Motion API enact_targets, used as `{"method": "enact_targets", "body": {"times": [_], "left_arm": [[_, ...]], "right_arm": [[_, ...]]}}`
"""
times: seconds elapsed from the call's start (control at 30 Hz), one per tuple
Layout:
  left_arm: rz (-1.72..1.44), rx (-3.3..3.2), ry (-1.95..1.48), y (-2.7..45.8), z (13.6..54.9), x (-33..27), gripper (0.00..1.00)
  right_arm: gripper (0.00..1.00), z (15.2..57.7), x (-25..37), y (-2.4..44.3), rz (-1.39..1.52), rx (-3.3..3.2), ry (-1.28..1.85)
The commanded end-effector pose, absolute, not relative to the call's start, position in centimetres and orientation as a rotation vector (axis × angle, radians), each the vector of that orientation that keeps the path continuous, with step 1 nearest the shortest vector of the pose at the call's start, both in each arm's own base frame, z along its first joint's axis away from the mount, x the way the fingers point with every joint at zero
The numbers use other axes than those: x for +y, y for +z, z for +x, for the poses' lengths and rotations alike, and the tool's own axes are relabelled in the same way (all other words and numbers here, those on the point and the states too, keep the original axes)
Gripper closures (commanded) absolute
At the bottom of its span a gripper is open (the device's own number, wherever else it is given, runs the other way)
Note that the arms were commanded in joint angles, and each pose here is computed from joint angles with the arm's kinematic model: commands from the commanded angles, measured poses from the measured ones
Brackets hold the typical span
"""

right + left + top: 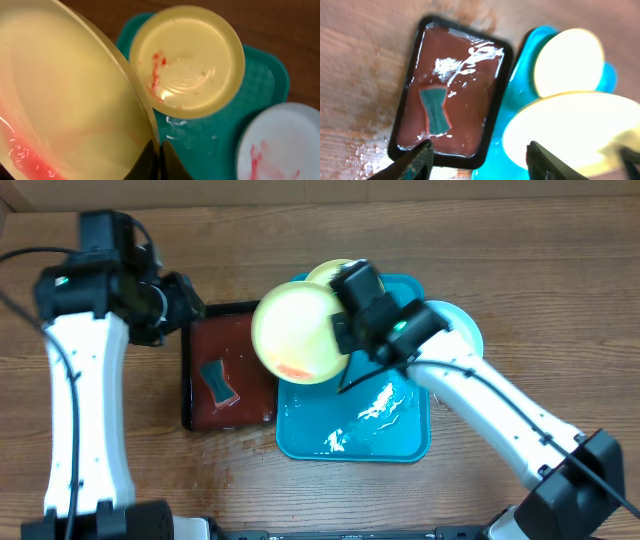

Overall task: Clean dirty plates on tray and stack at the side
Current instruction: 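Lift the lower yellow plate with the right gripper and tilt it over the red tray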

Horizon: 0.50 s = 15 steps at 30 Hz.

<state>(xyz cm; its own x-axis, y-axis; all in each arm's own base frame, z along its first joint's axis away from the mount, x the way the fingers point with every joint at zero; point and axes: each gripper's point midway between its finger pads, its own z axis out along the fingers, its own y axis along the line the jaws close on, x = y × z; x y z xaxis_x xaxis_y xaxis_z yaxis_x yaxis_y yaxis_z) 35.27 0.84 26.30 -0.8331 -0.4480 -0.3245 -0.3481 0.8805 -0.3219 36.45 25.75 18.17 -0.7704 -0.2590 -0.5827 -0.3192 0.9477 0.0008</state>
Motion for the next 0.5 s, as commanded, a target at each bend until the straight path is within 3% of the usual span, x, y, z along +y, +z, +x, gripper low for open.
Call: {"method": "enact_targets", "body": {"times": [0.0,0.2,0.47], "left_arm": [[-0.534,2.533,-0.399,30.7,34.6,0.9,0.3],[-0.521,2.46,-0.39,33.2,32.9,1.1,0.12],[-0.541,2.494,-0.355,32.6,32.1,1.4,0.07]], "right_arm": [[0.96,37.1,28.8,20.0,-0.418,2.331,0.039],[0.96,36.3,34.0,18.7,-0.443,2.164,-0.105],[0.96,33.7,34.7,22.4,-0.346,1.924,-0.338]]}}
